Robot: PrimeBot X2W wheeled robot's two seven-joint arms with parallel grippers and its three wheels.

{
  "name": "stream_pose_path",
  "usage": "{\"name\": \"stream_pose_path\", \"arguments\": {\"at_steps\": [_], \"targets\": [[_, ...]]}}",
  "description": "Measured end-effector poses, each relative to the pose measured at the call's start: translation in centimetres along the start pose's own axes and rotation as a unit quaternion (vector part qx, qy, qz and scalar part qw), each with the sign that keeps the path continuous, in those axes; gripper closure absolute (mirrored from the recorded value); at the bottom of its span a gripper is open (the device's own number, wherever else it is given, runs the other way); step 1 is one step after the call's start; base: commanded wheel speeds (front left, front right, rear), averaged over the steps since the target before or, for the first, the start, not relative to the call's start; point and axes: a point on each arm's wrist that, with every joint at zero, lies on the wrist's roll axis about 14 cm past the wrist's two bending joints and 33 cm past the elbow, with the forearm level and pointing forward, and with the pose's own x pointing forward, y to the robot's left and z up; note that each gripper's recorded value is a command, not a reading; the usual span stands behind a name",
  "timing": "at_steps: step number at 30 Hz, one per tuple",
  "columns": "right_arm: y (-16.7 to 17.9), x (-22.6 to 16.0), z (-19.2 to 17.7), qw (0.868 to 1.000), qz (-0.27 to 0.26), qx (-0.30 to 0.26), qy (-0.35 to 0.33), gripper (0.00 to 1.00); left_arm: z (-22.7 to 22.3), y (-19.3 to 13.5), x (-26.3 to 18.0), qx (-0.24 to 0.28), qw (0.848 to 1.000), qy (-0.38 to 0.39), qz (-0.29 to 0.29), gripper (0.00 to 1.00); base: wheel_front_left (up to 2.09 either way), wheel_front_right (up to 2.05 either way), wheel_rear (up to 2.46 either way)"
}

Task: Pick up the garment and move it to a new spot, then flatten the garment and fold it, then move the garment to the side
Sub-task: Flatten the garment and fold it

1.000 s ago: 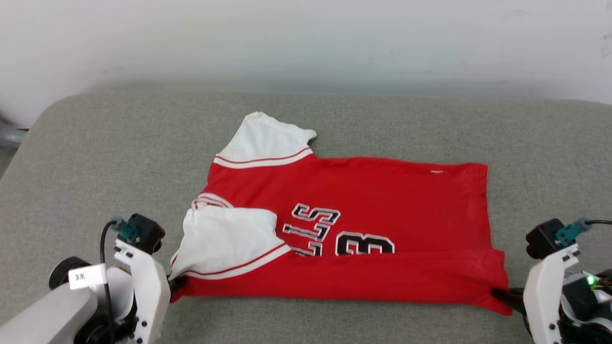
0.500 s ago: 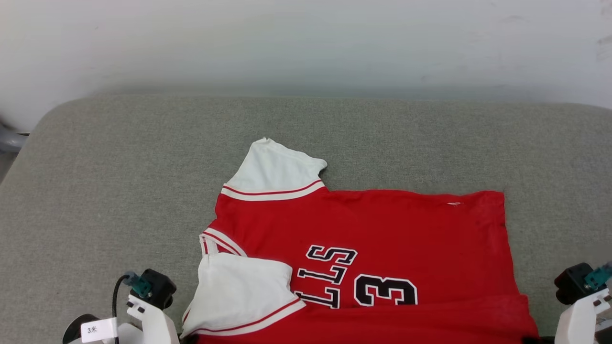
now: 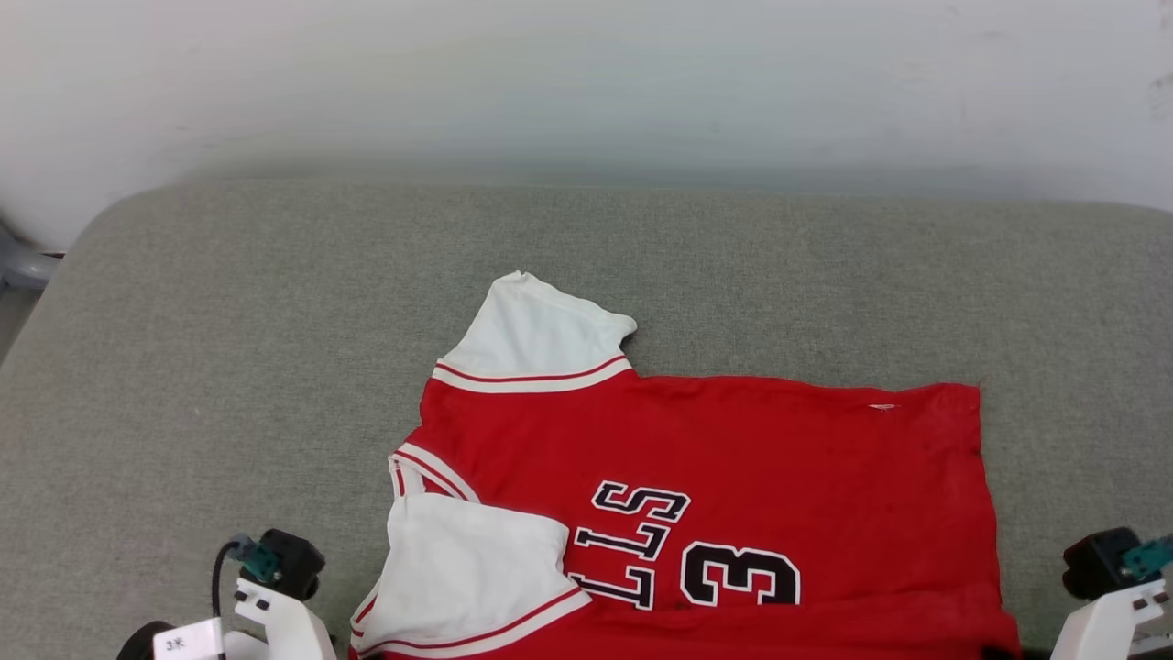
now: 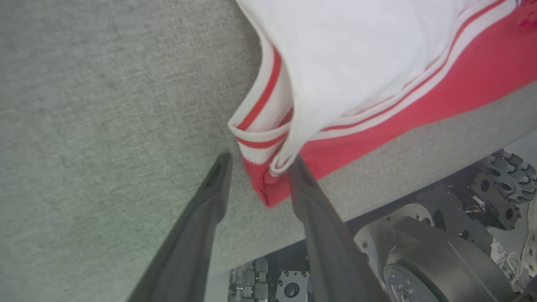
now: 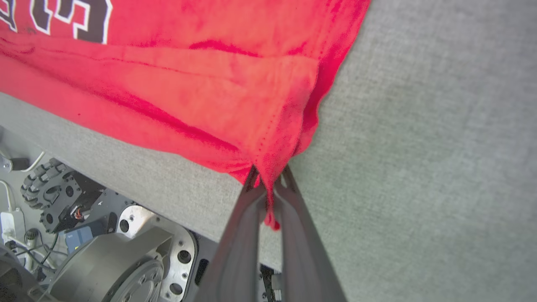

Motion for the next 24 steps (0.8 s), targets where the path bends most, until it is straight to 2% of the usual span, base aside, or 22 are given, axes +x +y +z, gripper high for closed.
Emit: {"name": "stream_pose_path", "arguments": {"at_steps": [5, 9, 13, 15, 20, 22, 24], "targets": [[0.1, -1.1, 3.8, 0.995, -0.007, 0.001, -0.105, 0.00, 1.7, 1.0, -1.3, 0.012, 0.999, -0.036, 0.018, 0.00, 0.00, 0.00, 0.00], [0.2, -2.6, 7.6, 0.977, -0.021, -0.004, -0.210, 0.00, 5.2, 1.6, -2.5, 0.028, 0.995, -0.095, 0.033, 0.00, 0.00, 0.00, 0.00], [0.4, -4.8, 11.2, 0.946, -0.042, -0.010, -0.322, 0.00, 10.0, 2.7, -3.8, 0.063, 0.981, -0.170, 0.064, 0.00, 0.00, 0.00, 0.00], [0.4, -6.1, 12.9, 0.923, -0.054, -0.009, -0.380, 0.00, 12.7, 3.1, -4.3, 0.080, 0.972, -0.206, 0.076, 0.00, 0.00, 0.00, 0.00], [0.5, -7.8, 14.9, 0.886, -0.074, -0.003, -0.457, 0.00, 18.8, 3.3, -4.8, 0.098, 0.952, -0.278, 0.084, 0.00, 0.00, 0.00, 0.00], [0.4, -8.0, 15.2, 0.877, -0.081, 0.004, -0.473, 0.00, 21.2, 3.3, -4.6, 0.100, 0.945, -0.299, 0.083, 0.00, 0.00, 0.00, 0.00], [0.5, -7.9, 15.5, 0.872, -0.084, 0.009, -0.483, 0.00, 22.8, 3.1, -3.6, 0.100, 0.946, -0.299, 0.075, 0.00, 0.00, 0.00, 0.00]]}}
